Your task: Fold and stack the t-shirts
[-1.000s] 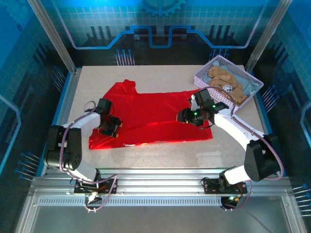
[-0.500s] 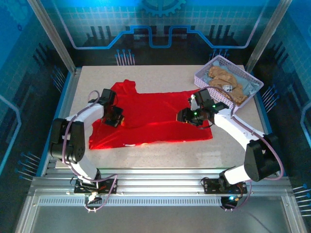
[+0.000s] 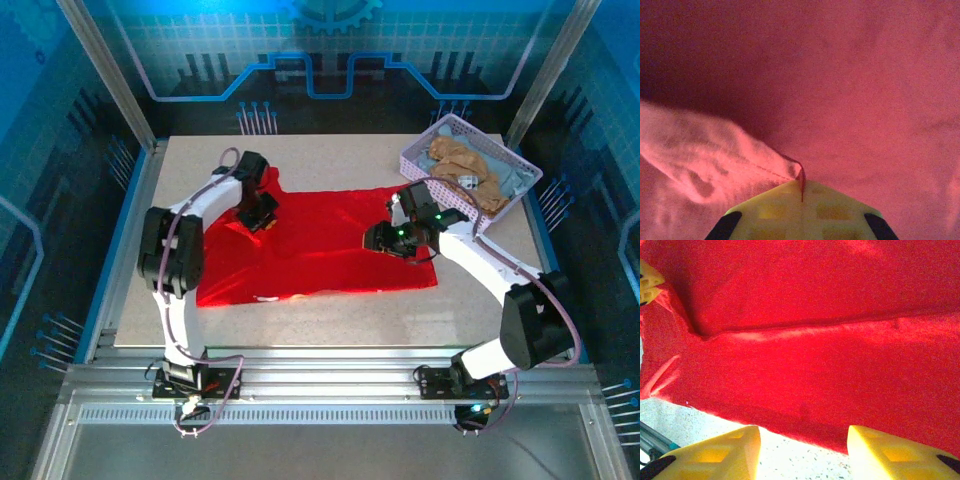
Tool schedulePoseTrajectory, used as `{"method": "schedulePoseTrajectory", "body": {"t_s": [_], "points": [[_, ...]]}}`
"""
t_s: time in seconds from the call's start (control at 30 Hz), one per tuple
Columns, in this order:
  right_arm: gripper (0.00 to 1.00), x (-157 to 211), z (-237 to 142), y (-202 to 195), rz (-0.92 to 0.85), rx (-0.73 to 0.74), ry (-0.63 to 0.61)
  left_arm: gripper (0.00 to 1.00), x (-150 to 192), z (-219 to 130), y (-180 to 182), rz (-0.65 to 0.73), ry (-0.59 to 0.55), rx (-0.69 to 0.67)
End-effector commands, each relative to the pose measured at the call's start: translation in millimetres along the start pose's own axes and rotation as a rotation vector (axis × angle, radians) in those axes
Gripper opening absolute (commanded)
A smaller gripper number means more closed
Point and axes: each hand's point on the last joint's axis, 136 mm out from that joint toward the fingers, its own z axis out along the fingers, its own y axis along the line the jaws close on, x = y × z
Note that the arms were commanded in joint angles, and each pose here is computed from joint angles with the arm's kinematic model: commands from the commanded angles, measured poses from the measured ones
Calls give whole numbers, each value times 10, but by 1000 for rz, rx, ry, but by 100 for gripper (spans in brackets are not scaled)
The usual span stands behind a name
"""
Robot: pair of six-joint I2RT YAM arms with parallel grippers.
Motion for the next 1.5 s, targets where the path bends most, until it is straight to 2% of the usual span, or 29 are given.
{"method": "schedulePoseTrajectory", "body": {"t_s": [0.0,0.2,0.47,0.53,0.63,0.7,0.77,0.8,0.9,1.0,1.1,1.23,1.33,1.47], "points": [[50,-28,-13,28,12,-3,4,0,126,65,25,181,56,-93],[50,-14,-1,6,22,-3,12,0,207,180,-63,334,87,-147],[50,0,30,-10,28,-2,21,0,181,201,-11,385,61,-203],[50,7,29,-17,30,1,23,9,153,134,-65,409,29,-187],[49,6,25,-27,29,6,18,36,114,-137,-186,436,-58,-146],[49,9,32,-36,31,9,18,47,106,-352,-160,409,-106,-139],[49,8,41,-40,33,9,19,55,122,-570,-15,341,-146,-151],[49,-1,43,-33,30,8,17,56,145,-658,120,287,-153,-158],[50,4,83,9,9,1,22,46,249,-779,651,101,-125,-160],[50,87,206,82,-13,-26,58,34,336,-767,1232,-57,-66,-162],[49,227,369,37,9,-31,113,21,370,-732,1663,-199,-17,-160],[47,381,503,-171,59,36,185,18,422,-620,1868,-281,40,-175],[46,448,535,-328,63,112,228,14,444,-487,2008,-307,80,-236],[44,529,568,-582,79,226,289,12,272,-345,2190,-294,65,-324]]}}
